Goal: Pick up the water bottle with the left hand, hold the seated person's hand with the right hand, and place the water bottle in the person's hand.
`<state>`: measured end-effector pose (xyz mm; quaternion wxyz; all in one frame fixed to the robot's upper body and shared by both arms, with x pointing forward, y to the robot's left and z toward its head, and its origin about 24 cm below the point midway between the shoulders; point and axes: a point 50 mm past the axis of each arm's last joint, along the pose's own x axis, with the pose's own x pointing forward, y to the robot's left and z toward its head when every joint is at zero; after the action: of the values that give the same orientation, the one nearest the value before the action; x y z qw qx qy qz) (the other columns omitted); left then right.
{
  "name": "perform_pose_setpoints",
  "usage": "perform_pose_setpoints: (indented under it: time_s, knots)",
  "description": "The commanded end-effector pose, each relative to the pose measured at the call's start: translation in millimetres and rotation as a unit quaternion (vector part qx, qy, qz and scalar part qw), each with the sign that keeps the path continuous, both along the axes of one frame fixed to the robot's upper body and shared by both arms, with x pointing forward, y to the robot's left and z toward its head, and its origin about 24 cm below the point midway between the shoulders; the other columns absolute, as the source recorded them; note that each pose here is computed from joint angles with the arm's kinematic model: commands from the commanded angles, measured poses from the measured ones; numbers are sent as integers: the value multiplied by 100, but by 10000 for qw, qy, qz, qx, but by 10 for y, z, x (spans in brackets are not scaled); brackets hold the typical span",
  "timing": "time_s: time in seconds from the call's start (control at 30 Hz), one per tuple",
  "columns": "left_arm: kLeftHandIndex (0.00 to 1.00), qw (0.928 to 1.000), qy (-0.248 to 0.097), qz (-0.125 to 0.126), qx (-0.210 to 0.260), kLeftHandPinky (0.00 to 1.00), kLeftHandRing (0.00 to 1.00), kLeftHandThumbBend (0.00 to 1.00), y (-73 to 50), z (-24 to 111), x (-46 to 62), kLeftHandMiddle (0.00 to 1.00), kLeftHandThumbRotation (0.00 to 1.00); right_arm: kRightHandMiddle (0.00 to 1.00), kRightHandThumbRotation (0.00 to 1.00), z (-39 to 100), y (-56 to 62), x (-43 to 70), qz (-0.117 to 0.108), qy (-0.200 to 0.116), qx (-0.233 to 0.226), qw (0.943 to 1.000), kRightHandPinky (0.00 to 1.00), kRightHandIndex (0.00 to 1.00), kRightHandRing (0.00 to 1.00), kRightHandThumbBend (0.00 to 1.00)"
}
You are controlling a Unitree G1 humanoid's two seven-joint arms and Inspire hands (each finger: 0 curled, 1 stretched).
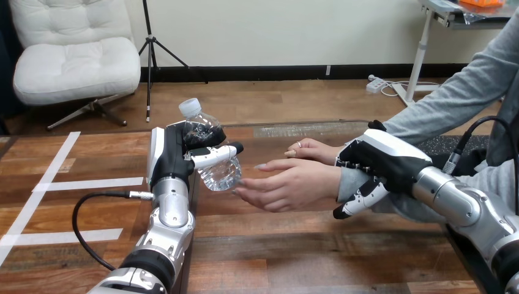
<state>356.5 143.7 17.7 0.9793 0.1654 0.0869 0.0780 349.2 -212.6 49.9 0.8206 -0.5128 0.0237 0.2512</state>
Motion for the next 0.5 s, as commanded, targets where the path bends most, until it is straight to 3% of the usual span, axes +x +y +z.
perform_pose_setpoints:
  time_s: [0.0,0.47]
  knots:
    - [51,9954,-940,-175,103,42,46,76,-46,495,237,46,0,39,0,279,38,136,48,-509,107,9986,30,39,33,83]
    - [51,9951,-961,-183,116,42,46,76,-44,497,236,47,0,39,0,287,37,139,52,-523,86,9986,31,39,34,82]
